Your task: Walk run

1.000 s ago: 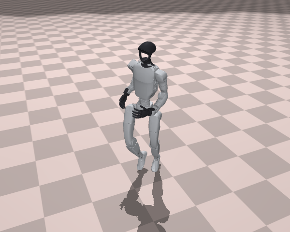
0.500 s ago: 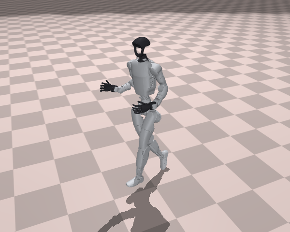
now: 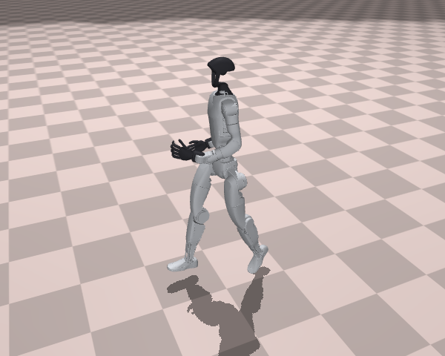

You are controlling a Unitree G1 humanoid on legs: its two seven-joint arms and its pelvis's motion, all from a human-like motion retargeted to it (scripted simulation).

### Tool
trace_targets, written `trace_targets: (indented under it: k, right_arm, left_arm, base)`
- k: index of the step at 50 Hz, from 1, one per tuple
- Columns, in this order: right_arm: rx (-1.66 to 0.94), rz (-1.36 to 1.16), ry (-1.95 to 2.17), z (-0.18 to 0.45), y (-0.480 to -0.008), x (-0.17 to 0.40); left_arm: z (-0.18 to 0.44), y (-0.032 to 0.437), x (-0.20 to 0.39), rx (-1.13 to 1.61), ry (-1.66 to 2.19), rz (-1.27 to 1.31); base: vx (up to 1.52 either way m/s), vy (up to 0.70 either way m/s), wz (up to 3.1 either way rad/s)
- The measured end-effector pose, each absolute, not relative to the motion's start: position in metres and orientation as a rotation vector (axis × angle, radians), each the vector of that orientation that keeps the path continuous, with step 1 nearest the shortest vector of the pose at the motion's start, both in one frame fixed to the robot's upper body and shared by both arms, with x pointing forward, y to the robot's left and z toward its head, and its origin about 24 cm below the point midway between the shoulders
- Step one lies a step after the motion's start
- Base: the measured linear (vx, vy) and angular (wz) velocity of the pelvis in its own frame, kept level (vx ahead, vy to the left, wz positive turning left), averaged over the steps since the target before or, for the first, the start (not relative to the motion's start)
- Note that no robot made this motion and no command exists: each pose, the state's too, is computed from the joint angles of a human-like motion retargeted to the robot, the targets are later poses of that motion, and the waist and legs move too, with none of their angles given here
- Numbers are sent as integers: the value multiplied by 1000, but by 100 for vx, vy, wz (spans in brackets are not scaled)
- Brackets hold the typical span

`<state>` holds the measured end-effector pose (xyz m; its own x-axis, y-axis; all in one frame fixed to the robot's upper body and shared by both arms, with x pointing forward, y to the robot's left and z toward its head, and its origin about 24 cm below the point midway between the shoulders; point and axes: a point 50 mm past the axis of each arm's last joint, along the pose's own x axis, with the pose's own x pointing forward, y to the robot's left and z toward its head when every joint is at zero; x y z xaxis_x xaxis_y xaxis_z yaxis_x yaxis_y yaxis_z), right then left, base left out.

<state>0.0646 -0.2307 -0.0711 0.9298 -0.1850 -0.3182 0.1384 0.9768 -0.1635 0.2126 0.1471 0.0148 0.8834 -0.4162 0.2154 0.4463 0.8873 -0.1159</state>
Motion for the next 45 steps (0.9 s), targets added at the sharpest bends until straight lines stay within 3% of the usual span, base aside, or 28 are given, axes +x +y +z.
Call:
trace_targets:
  k: [7,13,21,27,37,45]
  right_arm:
    - [-61,-214,324,-77,-218,92]
    - [161,-143,84,-56,-183,152]
    - [-22,242,-22,-27,-157,184]
    - [-148,258,30,-34,-157,181]
    - [81,212,214,-69,-129,154]
    - [-76,311,219,-65,-146,159]
  left_arm:
    - [15,130,209,-74,-173,-677]
    - [-12,134,182,-21,-68,-508]
    - [-36,142,145,-112,68,-376]
    - [-37,141,154,-96,73,-425]
    - [-45,143,157,-1,137,-544]
    - [-41,126,167,109,103,-652]
  base:
    - [118,-53,13]
    - [65,-37,-196]
    - [67,-17,-241]
    - [76,4,-119]
    - [75,-36,-123]
    - [47,5,-84]
